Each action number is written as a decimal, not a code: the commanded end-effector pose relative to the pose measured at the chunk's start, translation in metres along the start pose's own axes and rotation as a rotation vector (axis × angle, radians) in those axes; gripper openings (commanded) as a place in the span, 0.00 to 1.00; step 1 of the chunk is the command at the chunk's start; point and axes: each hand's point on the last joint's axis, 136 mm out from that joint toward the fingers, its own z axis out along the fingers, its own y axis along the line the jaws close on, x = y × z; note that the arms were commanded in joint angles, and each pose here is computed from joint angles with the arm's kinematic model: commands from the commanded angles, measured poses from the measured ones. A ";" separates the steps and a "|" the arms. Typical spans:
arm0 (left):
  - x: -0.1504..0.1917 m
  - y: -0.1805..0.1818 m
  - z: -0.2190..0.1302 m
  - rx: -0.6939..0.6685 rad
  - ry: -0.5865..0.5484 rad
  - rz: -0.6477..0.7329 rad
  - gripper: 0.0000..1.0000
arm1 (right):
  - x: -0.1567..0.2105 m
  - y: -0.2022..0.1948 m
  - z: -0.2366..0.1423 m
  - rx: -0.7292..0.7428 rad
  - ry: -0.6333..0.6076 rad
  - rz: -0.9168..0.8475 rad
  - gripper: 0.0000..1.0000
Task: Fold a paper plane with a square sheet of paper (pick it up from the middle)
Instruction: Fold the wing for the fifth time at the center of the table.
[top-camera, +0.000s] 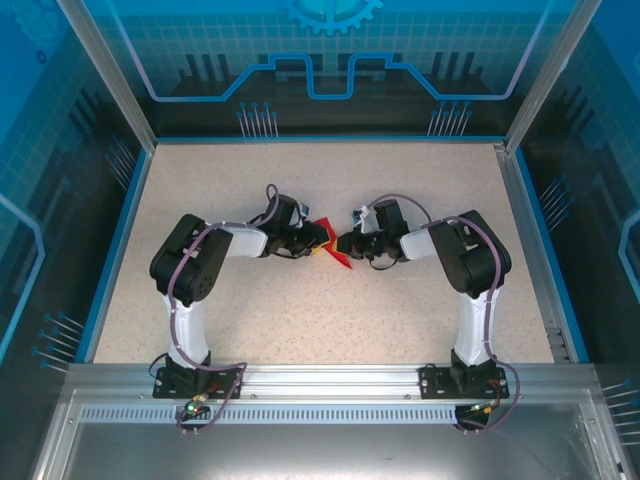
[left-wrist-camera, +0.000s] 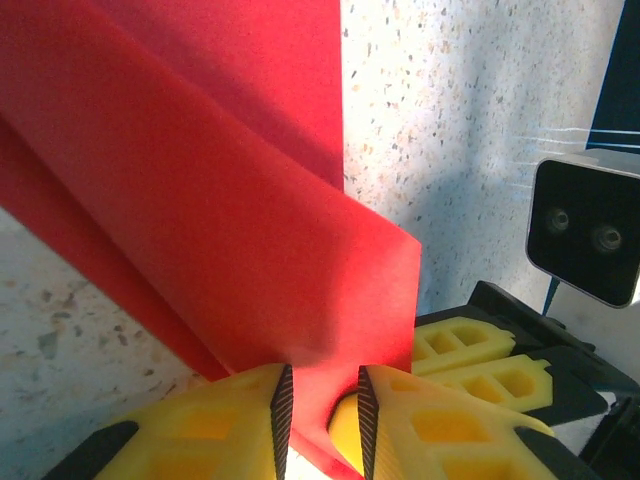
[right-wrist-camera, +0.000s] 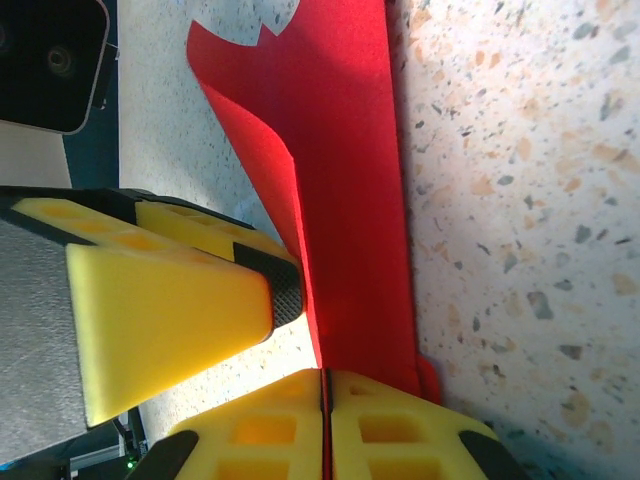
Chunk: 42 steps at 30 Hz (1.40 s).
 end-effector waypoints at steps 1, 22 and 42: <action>-0.002 -0.007 0.005 0.016 0.006 0.045 0.27 | 0.009 -0.036 0.004 0.095 0.020 0.088 0.08; -0.008 -0.014 0.000 0.023 -0.029 0.068 0.26 | 0.008 -0.040 0.006 0.111 0.034 0.085 0.09; -0.003 0.012 0.009 -0.079 0.008 0.008 0.21 | 0.013 -0.041 0.006 0.126 0.064 0.105 0.11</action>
